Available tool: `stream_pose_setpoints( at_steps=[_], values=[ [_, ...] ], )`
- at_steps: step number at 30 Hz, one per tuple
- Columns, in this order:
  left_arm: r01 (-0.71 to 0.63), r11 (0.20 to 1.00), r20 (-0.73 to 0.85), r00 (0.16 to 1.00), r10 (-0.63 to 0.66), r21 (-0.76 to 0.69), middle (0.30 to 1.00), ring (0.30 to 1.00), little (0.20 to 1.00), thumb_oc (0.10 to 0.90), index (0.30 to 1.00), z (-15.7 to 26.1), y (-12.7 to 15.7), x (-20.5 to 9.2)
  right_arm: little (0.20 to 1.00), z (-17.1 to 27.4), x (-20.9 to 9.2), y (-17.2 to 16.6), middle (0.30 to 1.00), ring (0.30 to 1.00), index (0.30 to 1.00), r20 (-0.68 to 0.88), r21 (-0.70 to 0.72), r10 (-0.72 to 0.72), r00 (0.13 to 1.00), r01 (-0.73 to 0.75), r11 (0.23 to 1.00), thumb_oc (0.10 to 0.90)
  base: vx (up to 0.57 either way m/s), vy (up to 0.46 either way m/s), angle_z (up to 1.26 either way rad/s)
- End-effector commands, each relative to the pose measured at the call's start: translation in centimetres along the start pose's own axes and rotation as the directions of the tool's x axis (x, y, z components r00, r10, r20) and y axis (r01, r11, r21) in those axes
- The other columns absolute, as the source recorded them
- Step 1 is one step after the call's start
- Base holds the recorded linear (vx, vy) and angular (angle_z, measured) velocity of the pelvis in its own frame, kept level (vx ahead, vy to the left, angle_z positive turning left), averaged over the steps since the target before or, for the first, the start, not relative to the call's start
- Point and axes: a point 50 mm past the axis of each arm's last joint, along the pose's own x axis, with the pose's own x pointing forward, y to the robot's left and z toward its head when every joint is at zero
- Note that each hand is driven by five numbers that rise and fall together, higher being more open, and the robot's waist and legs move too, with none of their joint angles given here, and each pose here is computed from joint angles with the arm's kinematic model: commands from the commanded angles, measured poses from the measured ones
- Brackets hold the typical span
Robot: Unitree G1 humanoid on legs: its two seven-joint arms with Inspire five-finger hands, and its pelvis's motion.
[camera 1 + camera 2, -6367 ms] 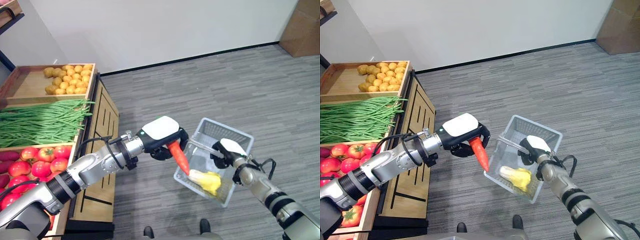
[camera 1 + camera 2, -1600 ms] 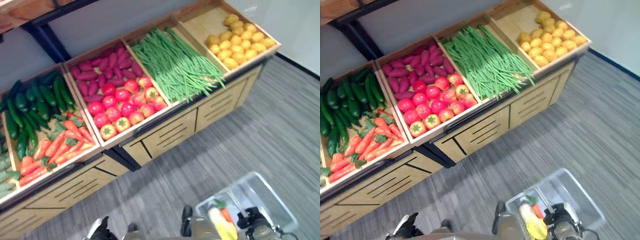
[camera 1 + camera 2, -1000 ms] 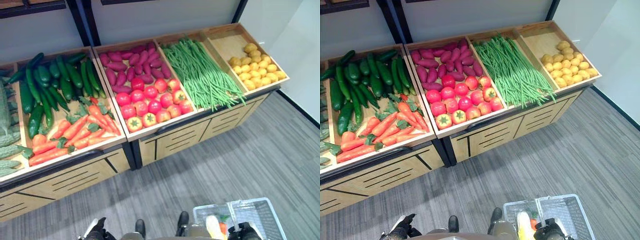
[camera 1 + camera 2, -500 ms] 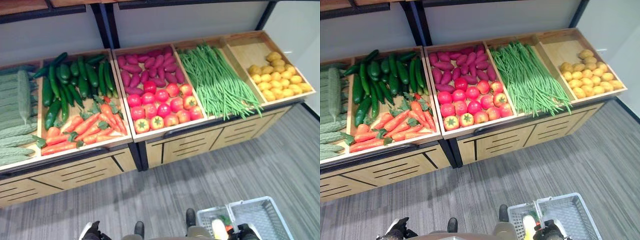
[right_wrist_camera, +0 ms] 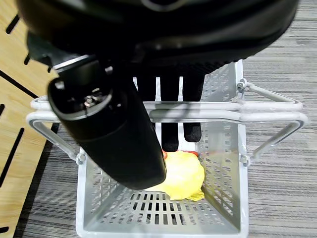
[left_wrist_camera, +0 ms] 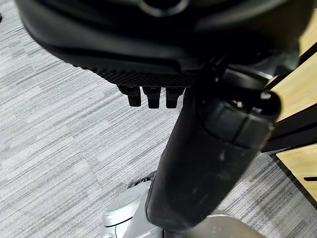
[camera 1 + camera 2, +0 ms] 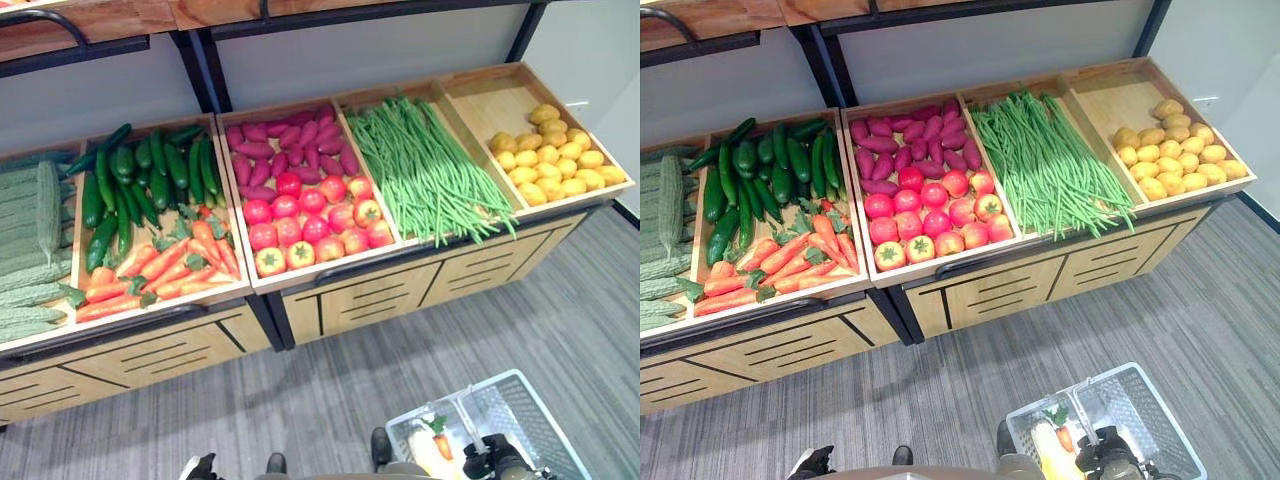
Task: Get the vegetables into the basket
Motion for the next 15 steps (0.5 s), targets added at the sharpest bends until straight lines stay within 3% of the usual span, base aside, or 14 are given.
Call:
stream_pose_setpoints(
  at_steps=[1, 9, 15],
  values=[
    [-0.057, 0.998, -0.004, 0.998, 0.057, 0.02, 1.0, 1.0, 1.0, 0.9, 1.0, -0.1, 2.1, 0.3, 0.3, -0.3, 0.0, -0.1, 0.3, 0.3, 0.3, -0.019, -0.045, -0.012, 1.0, 0.011, 0.999, 0.4, 0.0, 0.0, 0.0],
    [-0.072, 0.993, 0.034, 0.997, 0.069, 0.097, 1.0, 1.0, 1.0, 0.9, 1.0, 0.8, 2.8, 0.5, 0.3, 1.5, 0.1, 0.1, 0.3, 0.3, 0.3, 0.039, 0.021, -0.01, 0.999, 0.01, 1.0, 0.4, -0.02, -0.042, -0.05],
    [-0.083, 0.996, 0.057, 0.995, 0.082, 0.016, 1.0, 1.0, 1.0, 0.9, 1.0, 1.9, 2.4, 0.5, 0.3, 2.5, 0.3, -0.9, 0.3, 0.3, 0.3, 0.073, -0.004, -0.041, 0.996, 0.042, 0.999, 0.4, 0.02, 0.002, -0.61]
  ],
)
